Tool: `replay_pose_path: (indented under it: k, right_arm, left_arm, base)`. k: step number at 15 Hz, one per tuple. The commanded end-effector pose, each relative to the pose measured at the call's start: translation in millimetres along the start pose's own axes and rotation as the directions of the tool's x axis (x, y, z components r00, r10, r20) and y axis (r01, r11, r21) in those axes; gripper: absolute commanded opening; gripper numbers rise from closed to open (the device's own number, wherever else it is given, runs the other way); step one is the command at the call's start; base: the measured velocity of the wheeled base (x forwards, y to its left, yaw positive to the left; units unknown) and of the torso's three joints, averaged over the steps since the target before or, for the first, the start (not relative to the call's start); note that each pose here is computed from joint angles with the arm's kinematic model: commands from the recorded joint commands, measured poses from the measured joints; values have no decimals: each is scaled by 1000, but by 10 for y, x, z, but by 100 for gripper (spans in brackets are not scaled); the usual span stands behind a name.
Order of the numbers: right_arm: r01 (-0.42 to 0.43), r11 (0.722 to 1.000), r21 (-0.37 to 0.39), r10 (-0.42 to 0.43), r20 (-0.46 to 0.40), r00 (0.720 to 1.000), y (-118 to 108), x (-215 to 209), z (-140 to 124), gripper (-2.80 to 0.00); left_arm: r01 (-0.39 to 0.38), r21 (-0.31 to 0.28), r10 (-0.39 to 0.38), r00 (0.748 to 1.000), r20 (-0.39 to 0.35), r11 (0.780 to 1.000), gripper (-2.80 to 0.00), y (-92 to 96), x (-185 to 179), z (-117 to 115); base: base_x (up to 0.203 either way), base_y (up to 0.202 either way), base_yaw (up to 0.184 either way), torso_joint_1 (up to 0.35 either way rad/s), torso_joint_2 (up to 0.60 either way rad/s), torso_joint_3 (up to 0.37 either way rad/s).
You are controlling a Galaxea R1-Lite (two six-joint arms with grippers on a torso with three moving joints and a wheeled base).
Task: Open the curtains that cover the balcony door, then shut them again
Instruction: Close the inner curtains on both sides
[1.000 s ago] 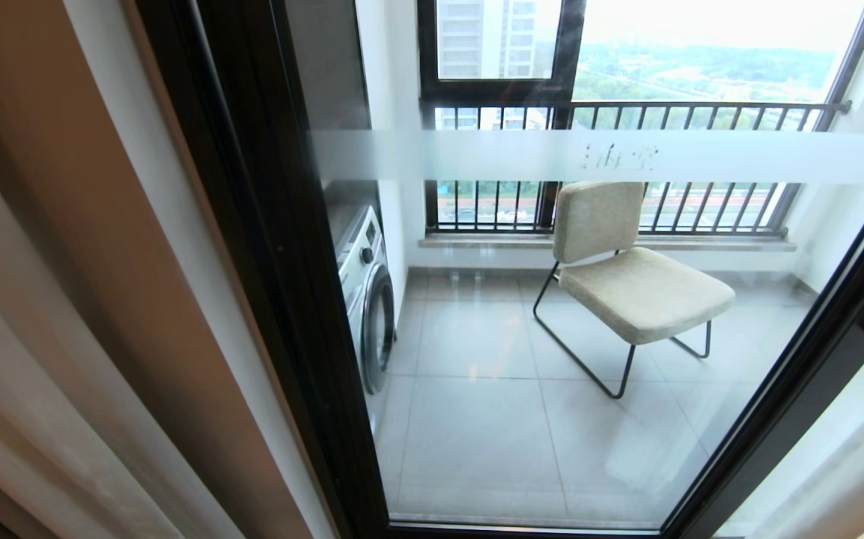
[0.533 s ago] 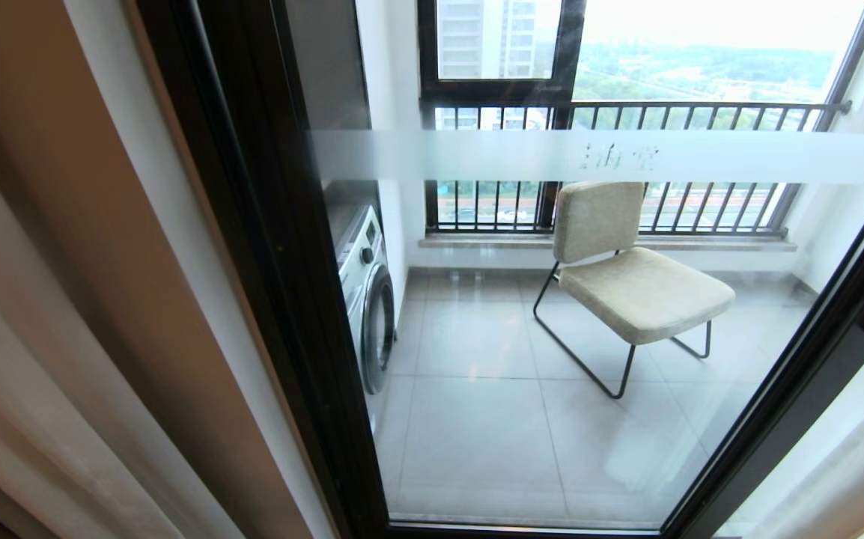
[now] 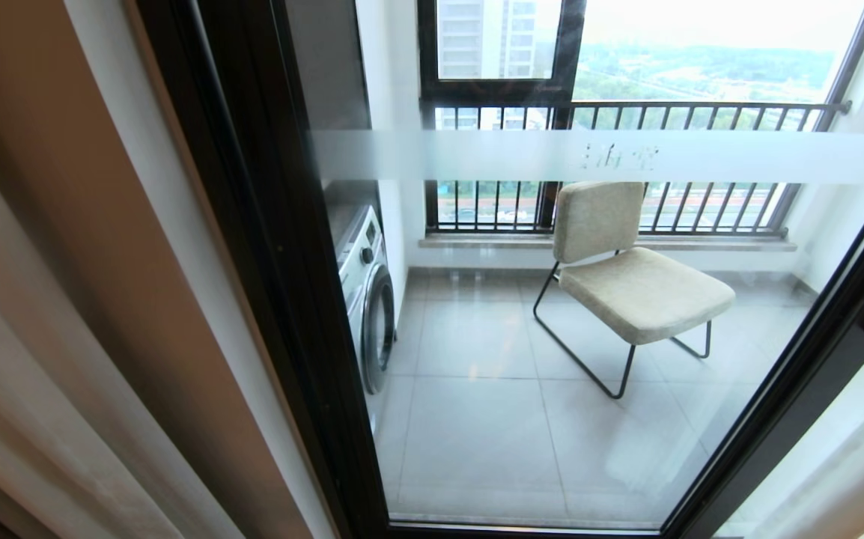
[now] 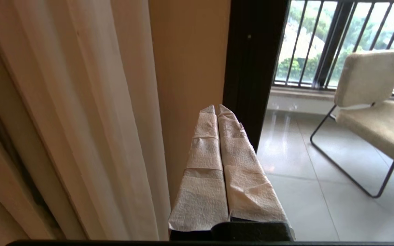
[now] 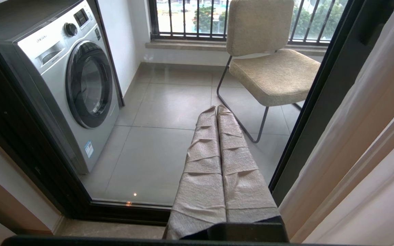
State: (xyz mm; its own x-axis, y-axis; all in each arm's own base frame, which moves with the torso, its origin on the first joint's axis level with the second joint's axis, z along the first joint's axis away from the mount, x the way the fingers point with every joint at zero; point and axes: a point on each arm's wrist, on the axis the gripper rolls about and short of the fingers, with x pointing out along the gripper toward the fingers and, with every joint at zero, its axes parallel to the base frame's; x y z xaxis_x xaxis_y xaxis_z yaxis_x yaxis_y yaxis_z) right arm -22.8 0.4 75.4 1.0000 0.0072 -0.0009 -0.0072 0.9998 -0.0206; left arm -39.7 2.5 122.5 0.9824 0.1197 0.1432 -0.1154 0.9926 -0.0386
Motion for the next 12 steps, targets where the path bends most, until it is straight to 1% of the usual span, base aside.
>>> replay_pose_path:
  k: [1, 3, 6, 8, 11, 12]
  right_arm:
    - [0, 1000, -1, 0, 0, 1000, 0, 0, -1, -280]
    - [0, 1000, -1, 0, 1, 1000, 0, 0, 0, -280]
    - [0, 1000, -1, 0, 1, 1000, 0, 0, 0, -280]
    - [0, 1000, -1, 0, 0, 1000, 0, 0, -1, -280]
    - [0, 1000, -1, 0, 1, 1000, 0, 0, 0, -280]
    - [0, 1000, -1, 0, 1, 1000, 0, 0, 0, -280]
  left_arm:
    - [-8, -4, 8, 1000, 18, 1000, -280, -7, 21, 250]
    - [-40, -4, 40, 999, 20, 999, -280, -12, 77, 470]
    - [-137, -1, 137, 991, 3, 991, -280, -20, 260, 841]
    - [-231, -3, 231, 973, 10, 973, -280, -20, 386, 1103]
    - [-352, 5, 352, 936, -7, 936, -280, -21, 581, 1316]
    - [-382, 10, 382, 924, -14, 924, -280, -23, 644, 1365]
  base:
    - [0, 0, 0, 0, 0, 0]
    - [0, 0, 0, 0, 0, 0]
    - [0, 0, 0, 0, 0, 0]
    - [0, 0, 0, 0, 0, 0]
    - [0, 0, 0, 0, 0, 0]
    - [0, 0, 0, 0, 0, 0]
